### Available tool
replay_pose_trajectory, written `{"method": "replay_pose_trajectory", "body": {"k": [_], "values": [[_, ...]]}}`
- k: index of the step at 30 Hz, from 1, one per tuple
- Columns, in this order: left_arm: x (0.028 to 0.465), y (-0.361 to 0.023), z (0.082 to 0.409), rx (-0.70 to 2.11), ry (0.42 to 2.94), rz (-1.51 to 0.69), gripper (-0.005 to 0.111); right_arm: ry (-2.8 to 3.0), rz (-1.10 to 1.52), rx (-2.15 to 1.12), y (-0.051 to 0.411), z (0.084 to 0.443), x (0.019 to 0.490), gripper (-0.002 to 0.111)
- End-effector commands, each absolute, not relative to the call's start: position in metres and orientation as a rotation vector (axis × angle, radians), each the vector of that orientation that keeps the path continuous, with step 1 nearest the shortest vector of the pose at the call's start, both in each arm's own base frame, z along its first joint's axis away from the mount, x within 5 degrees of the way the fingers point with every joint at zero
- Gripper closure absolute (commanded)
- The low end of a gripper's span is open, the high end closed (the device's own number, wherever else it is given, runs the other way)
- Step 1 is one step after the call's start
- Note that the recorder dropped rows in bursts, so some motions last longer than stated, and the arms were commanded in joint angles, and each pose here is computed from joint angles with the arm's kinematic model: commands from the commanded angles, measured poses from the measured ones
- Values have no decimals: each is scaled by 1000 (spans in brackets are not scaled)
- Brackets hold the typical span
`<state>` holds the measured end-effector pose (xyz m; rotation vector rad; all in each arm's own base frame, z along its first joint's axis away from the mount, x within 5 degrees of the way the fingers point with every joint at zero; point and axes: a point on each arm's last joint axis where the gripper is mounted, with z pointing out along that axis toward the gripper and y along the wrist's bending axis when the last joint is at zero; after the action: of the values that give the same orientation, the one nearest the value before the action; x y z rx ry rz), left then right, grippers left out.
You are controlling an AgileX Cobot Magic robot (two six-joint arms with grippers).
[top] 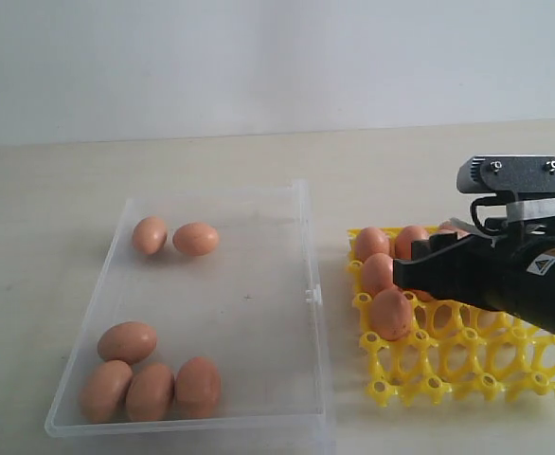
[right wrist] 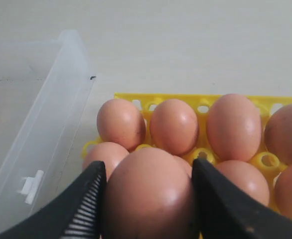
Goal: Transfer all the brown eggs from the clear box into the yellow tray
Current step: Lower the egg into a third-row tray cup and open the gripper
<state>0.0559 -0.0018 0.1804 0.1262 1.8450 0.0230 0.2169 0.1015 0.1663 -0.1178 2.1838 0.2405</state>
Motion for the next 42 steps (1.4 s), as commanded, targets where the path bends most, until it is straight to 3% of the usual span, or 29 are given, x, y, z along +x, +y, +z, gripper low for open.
{"method": "replay_pose_trajectory", "body": {"k": [1,42], "values": [[56,-2,183,124,1828,15,107,2220,240,-86,100,159,217,108],[56,-2,183,124,1828,15,107,2293,240,-75,102,144,217,108]]}}
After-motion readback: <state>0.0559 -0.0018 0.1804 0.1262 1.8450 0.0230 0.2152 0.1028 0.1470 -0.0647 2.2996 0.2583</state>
